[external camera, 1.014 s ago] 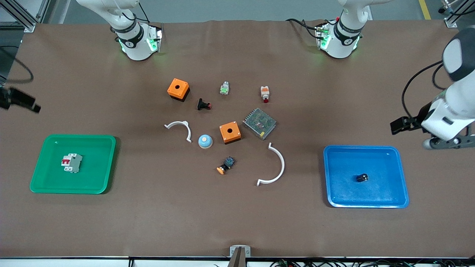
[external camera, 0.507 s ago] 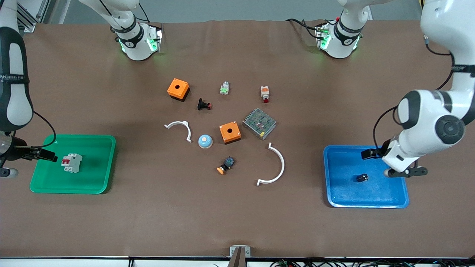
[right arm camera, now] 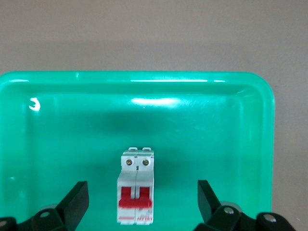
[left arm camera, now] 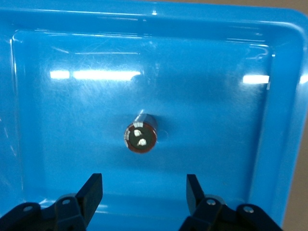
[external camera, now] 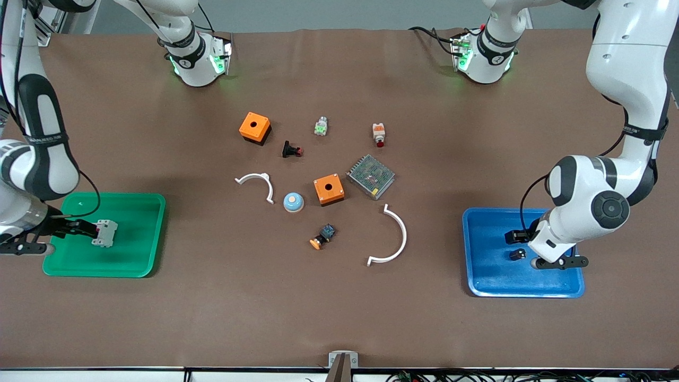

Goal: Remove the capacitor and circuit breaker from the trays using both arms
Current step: 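Lower both grippers and close them on the breaker and capacitor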

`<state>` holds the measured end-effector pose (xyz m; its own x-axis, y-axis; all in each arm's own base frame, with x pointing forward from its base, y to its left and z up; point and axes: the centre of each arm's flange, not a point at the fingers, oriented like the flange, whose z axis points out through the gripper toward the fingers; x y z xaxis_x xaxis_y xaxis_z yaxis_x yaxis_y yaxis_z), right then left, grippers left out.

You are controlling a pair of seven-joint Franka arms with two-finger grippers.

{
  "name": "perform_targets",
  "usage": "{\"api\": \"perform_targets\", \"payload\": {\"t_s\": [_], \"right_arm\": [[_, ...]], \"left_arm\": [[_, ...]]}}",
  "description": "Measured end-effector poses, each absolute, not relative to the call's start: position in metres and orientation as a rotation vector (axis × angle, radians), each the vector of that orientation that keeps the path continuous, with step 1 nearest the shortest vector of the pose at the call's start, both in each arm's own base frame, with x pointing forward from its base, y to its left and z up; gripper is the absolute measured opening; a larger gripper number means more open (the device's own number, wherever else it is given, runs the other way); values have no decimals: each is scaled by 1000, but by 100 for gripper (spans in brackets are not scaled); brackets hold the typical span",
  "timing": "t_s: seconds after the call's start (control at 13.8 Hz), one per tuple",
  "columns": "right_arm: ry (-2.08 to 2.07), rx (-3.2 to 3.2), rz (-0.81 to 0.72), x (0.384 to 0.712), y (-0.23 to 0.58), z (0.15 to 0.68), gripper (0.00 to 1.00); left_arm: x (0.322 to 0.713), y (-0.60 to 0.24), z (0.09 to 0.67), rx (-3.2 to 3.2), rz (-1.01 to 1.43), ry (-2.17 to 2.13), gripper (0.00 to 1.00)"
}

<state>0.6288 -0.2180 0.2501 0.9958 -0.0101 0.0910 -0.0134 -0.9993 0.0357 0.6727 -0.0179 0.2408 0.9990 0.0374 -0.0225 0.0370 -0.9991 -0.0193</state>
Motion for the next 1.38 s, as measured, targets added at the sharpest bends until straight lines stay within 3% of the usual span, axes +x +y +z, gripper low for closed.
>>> {"api": "perform_targets", "payload": {"t_s": [0.58, 0.94, 1.01, 1.16, 1.23, 1.38], "right_arm": [[20, 3100, 126, 616, -211, 207, 96], [30, 3106, 112, 616, -208, 200, 39], [34, 3104, 119, 618, -208, 203, 40], [47, 3118, 87, 630, -209, 221, 40], [59, 3136, 41, 641, -207, 240, 40], [87, 3166, -35, 662, -188, 295, 40]], "left_arm": [[693, -17, 215, -3134, -23, -93, 69], [695, -16, 210, -3137, -28, -99, 63], [695, -15, 209, -3137, -26, -103, 56], [696, -15, 209, -3137, -28, -109, 52], [697, -15, 210, -3137, -32, -110, 40], [699, -15, 213, -3132, -44, -103, 34]]}}
